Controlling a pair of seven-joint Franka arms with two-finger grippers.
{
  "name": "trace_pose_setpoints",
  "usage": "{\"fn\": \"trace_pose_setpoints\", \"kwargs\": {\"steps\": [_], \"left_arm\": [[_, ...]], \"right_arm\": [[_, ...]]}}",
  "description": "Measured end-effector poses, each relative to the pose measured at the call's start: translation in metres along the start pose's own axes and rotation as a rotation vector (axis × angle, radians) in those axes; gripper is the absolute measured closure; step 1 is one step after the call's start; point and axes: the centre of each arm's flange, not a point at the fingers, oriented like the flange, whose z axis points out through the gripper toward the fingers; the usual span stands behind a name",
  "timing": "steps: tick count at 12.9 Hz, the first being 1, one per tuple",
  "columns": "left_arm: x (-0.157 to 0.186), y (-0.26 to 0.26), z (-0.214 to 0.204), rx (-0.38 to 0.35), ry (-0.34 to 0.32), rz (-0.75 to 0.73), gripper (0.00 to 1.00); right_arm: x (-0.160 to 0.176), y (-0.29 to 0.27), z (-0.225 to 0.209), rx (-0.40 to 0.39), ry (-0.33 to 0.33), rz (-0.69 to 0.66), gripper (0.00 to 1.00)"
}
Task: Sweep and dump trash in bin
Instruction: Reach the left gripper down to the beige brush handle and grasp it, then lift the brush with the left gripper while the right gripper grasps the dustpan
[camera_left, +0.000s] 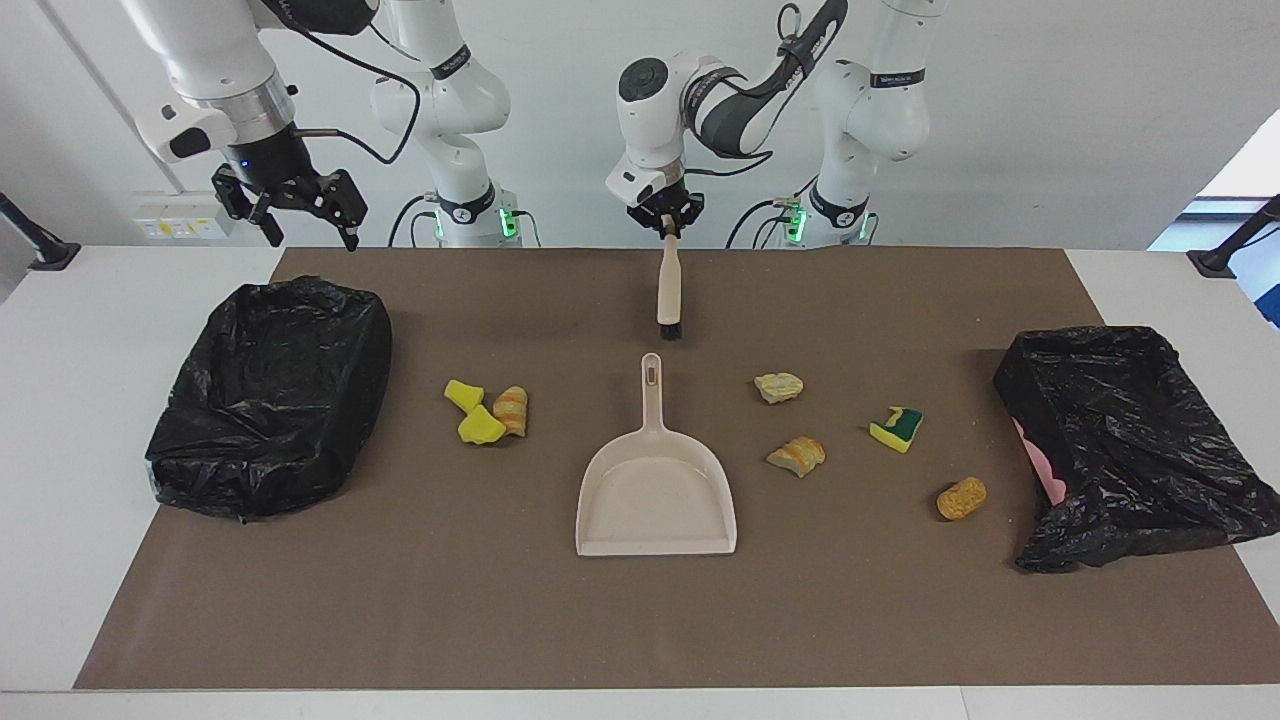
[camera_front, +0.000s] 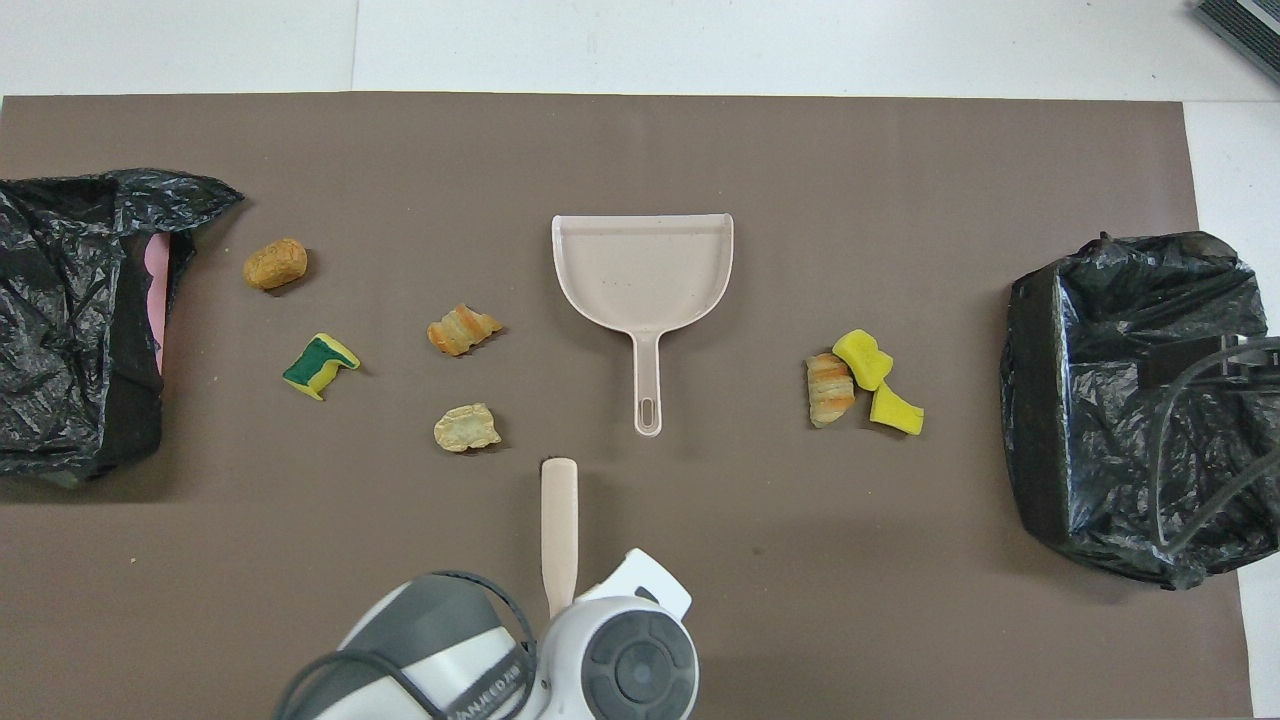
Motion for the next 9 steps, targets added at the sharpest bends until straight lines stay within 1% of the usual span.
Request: {"fn": "trace_pose_setpoints", "kwargs": {"steps": [2,4,5,7,9], "left_arm": [[0.054,-0.038,-0.015,-0.013,0.026,-0.016,0.73],[0.1,-0.075,-0.018,-0.009,0.044,-0.003,0.73],[0.126,-0.093,-0.019,-0.019,0.053,0.015,0.73],[0.178,-0.129,-0.018,-0.041,0.08,0.043,0.73],[0.22,-0.169,-0.01,-0.02,0.12,0.094,0.73]], "right_arm": [[0.003,-0.007,0.0,0.0,0.024,-0.013,0.0],[0.006,-0.018,0.007,-0.001,0.019,-0.021,0.0],[0.009,-0.028,0.012,-0.002,0.012,-0.021,0.0],[0.017,-0.063,0.026,-0.003,0.006,0.0,0.0],[0.024,-0.111,0.047,-0.003,0.0,0.019,0.0]]}}
